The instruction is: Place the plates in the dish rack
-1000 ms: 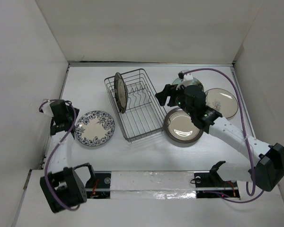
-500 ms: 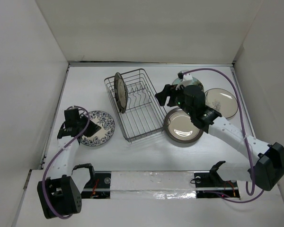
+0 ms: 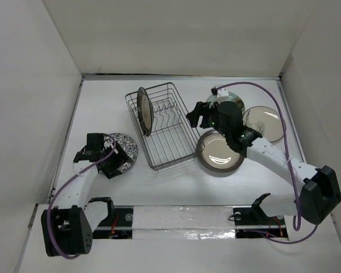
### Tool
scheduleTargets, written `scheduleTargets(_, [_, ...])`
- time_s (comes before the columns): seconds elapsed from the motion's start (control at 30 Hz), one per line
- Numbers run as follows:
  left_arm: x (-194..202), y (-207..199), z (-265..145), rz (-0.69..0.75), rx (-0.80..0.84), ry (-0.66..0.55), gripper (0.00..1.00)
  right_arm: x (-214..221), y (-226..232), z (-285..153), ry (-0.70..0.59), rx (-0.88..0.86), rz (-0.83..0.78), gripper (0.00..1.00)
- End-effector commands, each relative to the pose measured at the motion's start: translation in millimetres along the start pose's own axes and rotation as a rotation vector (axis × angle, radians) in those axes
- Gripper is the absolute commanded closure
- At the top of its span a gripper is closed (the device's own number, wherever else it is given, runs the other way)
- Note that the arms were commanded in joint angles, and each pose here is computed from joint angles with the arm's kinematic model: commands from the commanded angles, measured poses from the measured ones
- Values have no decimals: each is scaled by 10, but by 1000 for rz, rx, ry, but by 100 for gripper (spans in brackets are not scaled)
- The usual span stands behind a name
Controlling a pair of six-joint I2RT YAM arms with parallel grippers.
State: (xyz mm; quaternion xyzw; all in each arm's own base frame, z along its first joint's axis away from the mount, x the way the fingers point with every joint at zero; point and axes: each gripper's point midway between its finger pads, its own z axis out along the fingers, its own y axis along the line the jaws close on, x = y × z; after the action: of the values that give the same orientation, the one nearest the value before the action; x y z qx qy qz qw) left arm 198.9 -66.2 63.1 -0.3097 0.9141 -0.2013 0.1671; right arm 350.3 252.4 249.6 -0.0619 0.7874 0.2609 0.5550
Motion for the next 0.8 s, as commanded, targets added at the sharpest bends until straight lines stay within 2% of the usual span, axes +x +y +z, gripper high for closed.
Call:
scheduleTargets(0.0, [92,19,22,9,-27,59,29,-251,13,17,-68,-3,-3,24])
scheduleTargets(0.2, [106,-2,20,59,-96,98,28,-214,9,51,-56,-3,-6,24])
scheduleTargets(0.33, [145,81,90,19,-119,96,28,-180,7,77,-46,-4,-7,24])
scheduleTargets(0.43, [-94,43,67,-27,-121,-16,29,-170,0,85,-44,-2,-7,24])
scheduleTargets(0.57, [-256,-22,131,-89,-78,-92,29,-199,-37,77,-50,7,-6,24])
scheduleTargets(0.77, [-671,-224,193,-91,-23,-222,29,-195,-31,65,-49,3,-8,24])
